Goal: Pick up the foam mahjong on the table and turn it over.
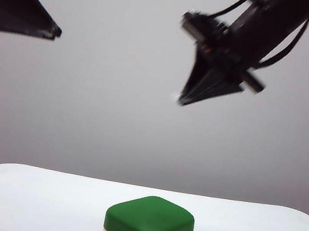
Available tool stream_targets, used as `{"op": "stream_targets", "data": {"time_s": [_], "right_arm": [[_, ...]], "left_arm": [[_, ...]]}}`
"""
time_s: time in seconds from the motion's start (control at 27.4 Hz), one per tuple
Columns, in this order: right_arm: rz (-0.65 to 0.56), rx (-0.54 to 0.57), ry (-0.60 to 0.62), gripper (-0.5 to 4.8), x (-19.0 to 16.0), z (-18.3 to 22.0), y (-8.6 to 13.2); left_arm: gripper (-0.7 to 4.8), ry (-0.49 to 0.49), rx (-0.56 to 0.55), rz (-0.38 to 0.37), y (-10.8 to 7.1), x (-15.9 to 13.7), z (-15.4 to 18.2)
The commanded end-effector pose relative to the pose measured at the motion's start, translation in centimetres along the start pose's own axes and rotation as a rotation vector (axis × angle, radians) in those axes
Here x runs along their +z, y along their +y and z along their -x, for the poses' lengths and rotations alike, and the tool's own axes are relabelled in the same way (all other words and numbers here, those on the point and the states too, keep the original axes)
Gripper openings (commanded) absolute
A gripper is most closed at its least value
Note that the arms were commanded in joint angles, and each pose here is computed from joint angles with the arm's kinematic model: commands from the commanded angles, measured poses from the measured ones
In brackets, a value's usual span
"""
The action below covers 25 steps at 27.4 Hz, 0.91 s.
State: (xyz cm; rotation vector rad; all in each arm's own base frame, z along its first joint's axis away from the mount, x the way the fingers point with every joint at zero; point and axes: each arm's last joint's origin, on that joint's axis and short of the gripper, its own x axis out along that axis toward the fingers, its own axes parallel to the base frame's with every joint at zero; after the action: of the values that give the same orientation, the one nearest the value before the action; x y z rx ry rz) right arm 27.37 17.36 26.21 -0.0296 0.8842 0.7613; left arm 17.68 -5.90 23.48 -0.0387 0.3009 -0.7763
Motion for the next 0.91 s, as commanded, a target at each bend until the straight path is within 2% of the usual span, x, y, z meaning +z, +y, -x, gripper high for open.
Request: {"op": "stream_targets", "data": {"time_s": [0.04,0.07,0.22,0.36,0.66,0.73,0.77,0.91], "right_arm": [[-0.001,-0.069,-0.088,-0.06,0.6,3.7,-0.2],[-0.009,-0.087,-0.132,-0.06,0.7,5.5,-0.5],[-0.032,-0.130,-0.192,-0.06,0.4,8.9,-0.9],[-0.066,-0.230,-0.269,-0.06,-0.9,12.4,-1.4],[-0.107,-0.327,-0.372,-0.06,-6.2,15.6,-1.6],[-0.109,-0.335,-0.423,-0.06,-7.7,16.1,-1.2],[-0.118,-0.345,-0.456,-0.06,-8.6,16.3,-0.9],[-0.142,-0.366,-0.525,-0.06,-11.8,16.4,-0.4]], "left_arm": [[0.52,-0.064,0.063,-0.040,-0.4,0.9,1.0],[0.52,-0.088,0.089,-0.051,-0.5,1.2,1.4],[0.52,-0.129,0.117,-0.071,-0.9,1.6,2.3],[0.52,-0.153,0.154,-0.081,-1.3,1.9,3.1],[0.51,-0.142,0.168,-0.076,-1.3,1.7,3.2],[0.31,-0.137,0.208,-0.077,-1.2,1.7,3.2],[-0.07,-0.134,0.253,-0.074,-1.2,1.6,3.4],[-0.06,-0.169,0.350,-0.111,-1.7,1.9,4.8]]}}
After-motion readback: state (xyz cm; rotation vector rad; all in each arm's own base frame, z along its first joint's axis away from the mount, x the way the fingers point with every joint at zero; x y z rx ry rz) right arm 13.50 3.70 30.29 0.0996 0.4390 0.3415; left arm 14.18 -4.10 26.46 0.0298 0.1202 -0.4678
